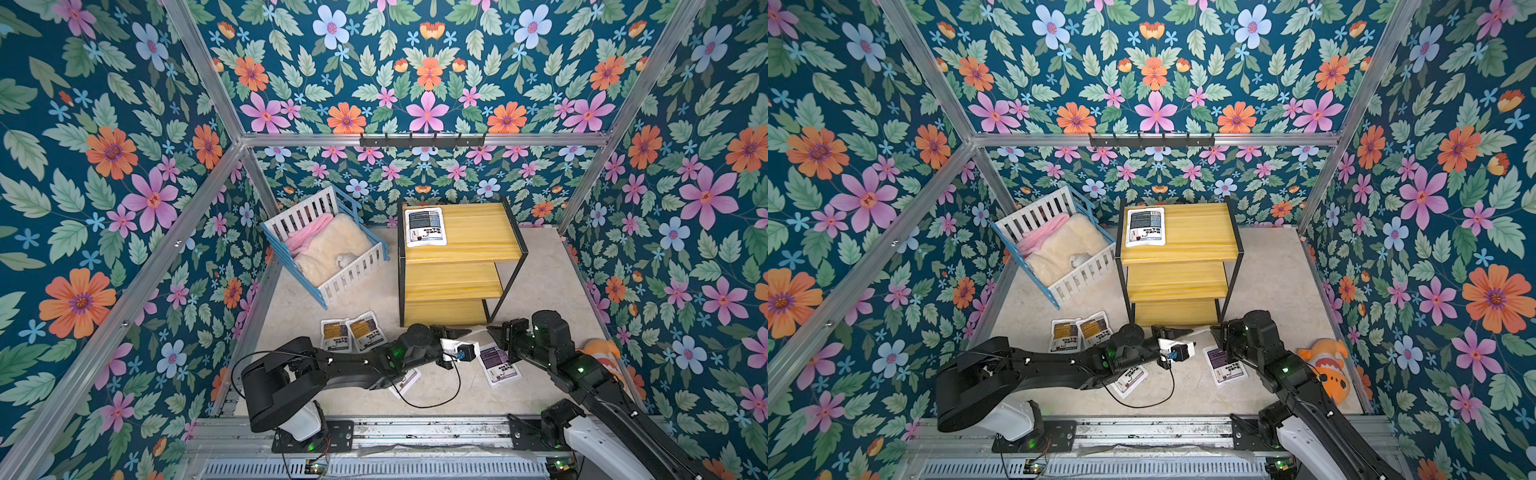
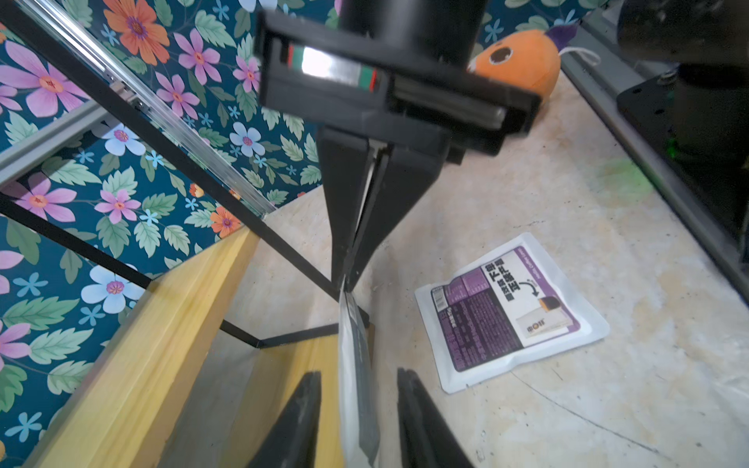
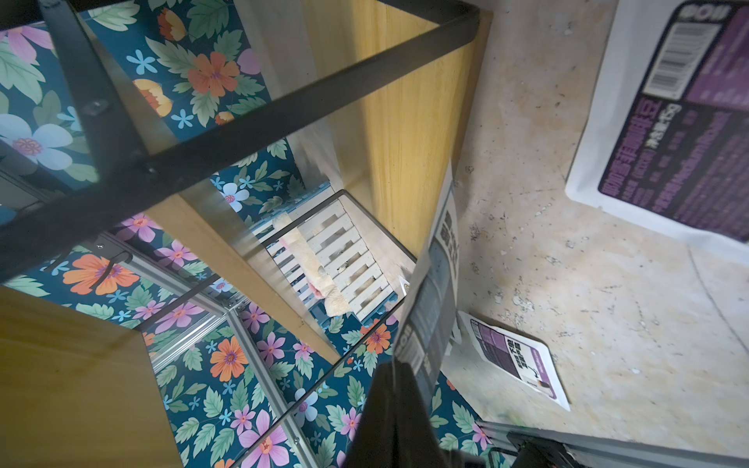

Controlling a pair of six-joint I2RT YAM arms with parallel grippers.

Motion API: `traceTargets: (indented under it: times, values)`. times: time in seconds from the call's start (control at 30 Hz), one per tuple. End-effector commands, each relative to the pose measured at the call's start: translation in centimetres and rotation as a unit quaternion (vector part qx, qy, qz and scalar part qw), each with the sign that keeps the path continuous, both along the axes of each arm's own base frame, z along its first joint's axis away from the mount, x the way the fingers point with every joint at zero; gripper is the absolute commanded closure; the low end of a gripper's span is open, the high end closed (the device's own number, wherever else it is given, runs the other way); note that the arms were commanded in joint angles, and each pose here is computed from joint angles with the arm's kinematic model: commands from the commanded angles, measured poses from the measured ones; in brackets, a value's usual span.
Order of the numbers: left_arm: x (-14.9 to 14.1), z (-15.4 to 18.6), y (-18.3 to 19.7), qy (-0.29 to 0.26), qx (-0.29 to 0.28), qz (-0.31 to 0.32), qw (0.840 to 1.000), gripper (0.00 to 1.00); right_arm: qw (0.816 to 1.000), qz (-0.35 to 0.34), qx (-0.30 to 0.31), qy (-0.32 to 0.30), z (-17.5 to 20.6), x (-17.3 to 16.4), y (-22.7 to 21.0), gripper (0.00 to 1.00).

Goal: Place the bagged coffee beans on the shelf by color
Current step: Pick up the bagged coffee beans at the center of the board.

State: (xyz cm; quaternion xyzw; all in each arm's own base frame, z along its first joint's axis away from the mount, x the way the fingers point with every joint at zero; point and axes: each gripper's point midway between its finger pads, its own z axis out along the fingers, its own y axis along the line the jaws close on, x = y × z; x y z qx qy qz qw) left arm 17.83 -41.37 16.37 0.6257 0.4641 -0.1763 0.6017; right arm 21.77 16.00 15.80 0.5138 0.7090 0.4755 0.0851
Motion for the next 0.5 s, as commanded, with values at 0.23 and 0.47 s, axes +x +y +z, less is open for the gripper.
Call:
traceTargets:
  times: [0.23, 0.47]
  values:
    - [0.92, 0.14, -0.07, -0.011, 0.000, 0.013, 1.000, 0.71, 1.000, 0.011, 0.010, -0.013, 0.48, 0.08, 0.47, 1.00]
    - [0.94, 0.09, 0.03, -0.012, 0.002, 0.013, 1.000, 0.81, 1.000, 0.011, 0.014, -0.014, 0.32, -0.03, 0.46, 1.00]
